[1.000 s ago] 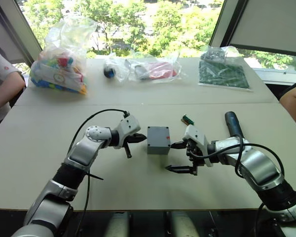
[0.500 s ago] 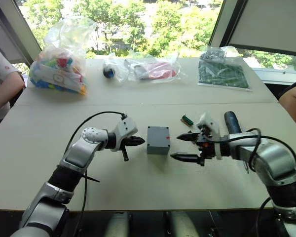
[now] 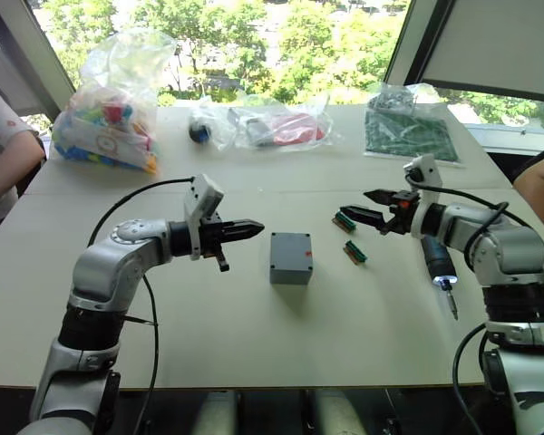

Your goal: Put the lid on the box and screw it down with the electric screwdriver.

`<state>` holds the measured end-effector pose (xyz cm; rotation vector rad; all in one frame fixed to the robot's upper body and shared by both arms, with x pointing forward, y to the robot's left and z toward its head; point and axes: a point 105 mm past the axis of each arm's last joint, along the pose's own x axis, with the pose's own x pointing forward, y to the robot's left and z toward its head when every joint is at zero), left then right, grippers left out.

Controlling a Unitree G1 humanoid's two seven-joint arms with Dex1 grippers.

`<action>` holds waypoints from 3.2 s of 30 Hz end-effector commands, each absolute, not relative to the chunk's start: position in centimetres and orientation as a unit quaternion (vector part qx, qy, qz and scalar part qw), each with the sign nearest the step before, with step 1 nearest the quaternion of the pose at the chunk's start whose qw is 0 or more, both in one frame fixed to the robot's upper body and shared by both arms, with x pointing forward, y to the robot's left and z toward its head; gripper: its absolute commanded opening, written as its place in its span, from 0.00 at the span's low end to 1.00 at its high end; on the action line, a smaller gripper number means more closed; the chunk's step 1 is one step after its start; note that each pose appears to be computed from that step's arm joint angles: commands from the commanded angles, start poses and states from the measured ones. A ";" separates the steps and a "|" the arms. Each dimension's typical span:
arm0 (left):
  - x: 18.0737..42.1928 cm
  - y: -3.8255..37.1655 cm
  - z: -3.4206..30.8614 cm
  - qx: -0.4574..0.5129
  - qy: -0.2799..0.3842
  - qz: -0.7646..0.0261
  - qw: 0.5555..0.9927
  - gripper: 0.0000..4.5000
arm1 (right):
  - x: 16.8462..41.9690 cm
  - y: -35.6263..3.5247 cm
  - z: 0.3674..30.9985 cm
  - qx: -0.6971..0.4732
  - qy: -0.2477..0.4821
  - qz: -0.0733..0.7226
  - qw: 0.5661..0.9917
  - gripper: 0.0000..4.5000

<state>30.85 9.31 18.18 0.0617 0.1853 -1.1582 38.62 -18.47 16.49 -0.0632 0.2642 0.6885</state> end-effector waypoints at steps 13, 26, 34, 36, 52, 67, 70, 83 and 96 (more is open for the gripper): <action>30.0 9.3 17.2 0.073 0.093 -0.524 0.843 0.00 | 40.9 -17.4 14.9 -0.110 0.112 0.339 0.928 0.66; 30.0 8.8 17.0 0.070 0.090 -0.528 0.841 0.00 | 42.0 -17.2 14.5 -0.093 0.114 0.326 0.934 0.66; 29.6 8.5 16.6 0.068 0.093 -0.532 0.839 0.00 | 42.1 -17.2 14.2 -0.102 0.117 0.326 0.932 0.39; 29.5 8.5 16.5 0.067 0.094 -0.533 0.838 0.00 | 42.1 -17.2 14.1 -0.102 0.116 0.324 0.933 0.22; 29.6 8.3 16.5 0.067 0.093 -0.537 0.836 0.00 | 42.2 -17.6 16.0 -0.078 0.093 0.318 0.940 0.01; 29.8 8.2 16.5 0.064 0.088 -0.539 0.835 0.00 | 41.7 -17.4 19.5 -0.080 0.047 0.322 0.942 0.01; 29.9 8.4 16.7 0.064 0.086 -0.537 0.836 0.00 | 41.1 -17.1 20.6 -0.084 0.033 0.330 0.940 0.01; 30.6 9.7 16.7 0.086 0.092 -0.535 0.836 0.00 | 34.6 -12.9 22.0 -0.068 0.009 0.406 0.911 0.01; 31.1 8.9 16.5 0.092 0.088 -0.540 0.832 0.00 | 32.9 -10.7 18.6 -0.075 0.055 0.439 0.894 0.01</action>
